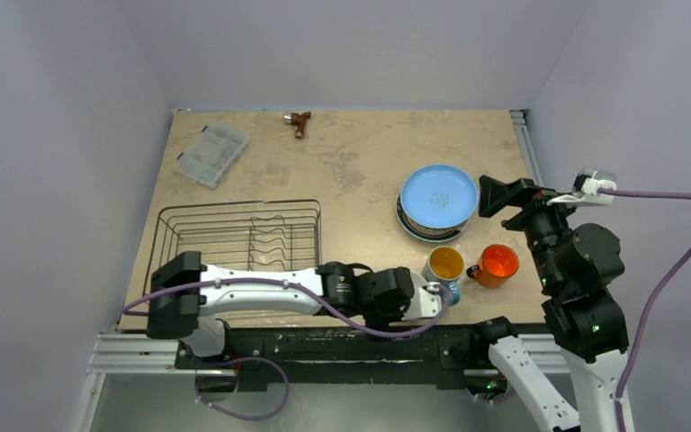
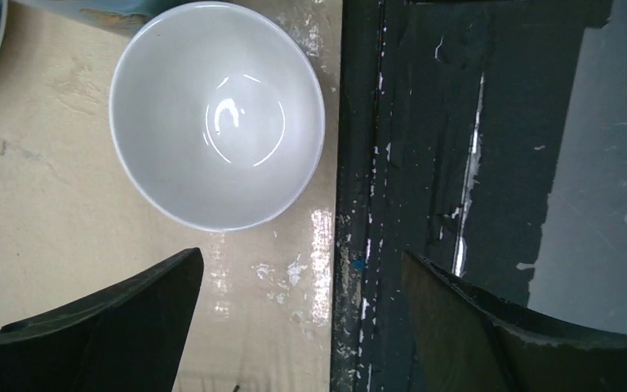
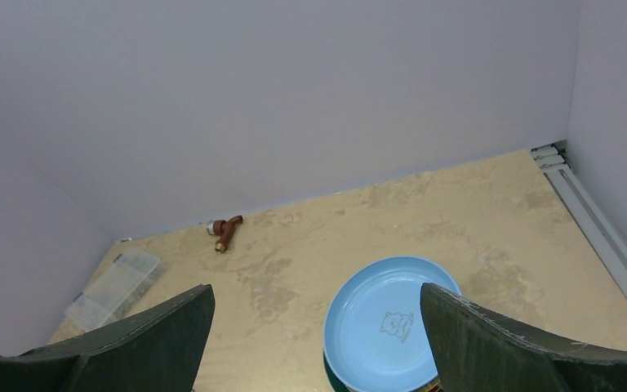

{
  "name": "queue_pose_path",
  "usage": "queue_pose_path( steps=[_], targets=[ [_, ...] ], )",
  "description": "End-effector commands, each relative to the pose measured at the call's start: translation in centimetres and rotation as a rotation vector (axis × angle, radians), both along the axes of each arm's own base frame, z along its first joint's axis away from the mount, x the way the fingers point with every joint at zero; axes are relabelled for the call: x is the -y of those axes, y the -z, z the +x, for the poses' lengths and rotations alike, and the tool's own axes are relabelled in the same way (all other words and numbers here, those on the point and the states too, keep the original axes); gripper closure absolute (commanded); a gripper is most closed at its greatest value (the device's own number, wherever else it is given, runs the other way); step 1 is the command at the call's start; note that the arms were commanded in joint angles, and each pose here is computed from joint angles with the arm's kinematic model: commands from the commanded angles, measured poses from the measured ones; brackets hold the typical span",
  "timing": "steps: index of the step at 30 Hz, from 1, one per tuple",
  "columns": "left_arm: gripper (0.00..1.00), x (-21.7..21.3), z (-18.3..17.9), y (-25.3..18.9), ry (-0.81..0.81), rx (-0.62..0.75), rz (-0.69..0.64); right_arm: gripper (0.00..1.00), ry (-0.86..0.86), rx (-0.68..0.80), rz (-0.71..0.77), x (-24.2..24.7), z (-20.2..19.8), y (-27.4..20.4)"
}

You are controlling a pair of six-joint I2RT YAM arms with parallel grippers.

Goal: Load the mixed dishes into the dish rack

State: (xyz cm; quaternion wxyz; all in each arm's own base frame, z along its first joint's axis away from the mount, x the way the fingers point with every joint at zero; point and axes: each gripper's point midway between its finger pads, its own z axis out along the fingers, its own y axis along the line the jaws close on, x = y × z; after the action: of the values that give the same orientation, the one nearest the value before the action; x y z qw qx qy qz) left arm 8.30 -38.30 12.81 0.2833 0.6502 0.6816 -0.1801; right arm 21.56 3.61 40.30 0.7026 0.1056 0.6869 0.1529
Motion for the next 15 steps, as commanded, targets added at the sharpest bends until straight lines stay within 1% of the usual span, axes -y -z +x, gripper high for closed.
queue_pose_path(
  steps=[1, 5, 7, 10, 12, 15],
  targets=[
    [0.12, 1.5, 2.0, -0.9, -0.026, 0.129, 0.028, 0.01, 0.002, -0.005, 0.016, 0.0, -0.1, 0.0],
    [0.13, 2.0, 2.7, 0.8, -0.015, 0.153, 0.129, 0.01, -0.002, -0.008, 0.023, -0.1, -0.1, 0.4],
    [0.15, 2.6, 2.5, 2.0, 0.001, 0.134, 0.166, 0.01, -0.007, -0.008, 0.028, -0.3, 0.1, 0.5],
    [0.18, 3.5, 1.7, 3.3, 0.016, 0.086, 0.179, 0.01, -0.016, -0.026, 0.024, -0.5, 0.5, 1.0],
    [0.19, 3.7, 1.9, 4.2, 0.011, 0.098, 0.192, 0.01, -0.018, -0.034, 0.019, -0.6, 0.8, 1.2],
    [0.24, 3.9, 2.6, 5.6, -0.008, 0.131, 0.219, 0.01, -0.021, -0.041, 0.014, -0.8, 1.2, 1.7]
  ],
)
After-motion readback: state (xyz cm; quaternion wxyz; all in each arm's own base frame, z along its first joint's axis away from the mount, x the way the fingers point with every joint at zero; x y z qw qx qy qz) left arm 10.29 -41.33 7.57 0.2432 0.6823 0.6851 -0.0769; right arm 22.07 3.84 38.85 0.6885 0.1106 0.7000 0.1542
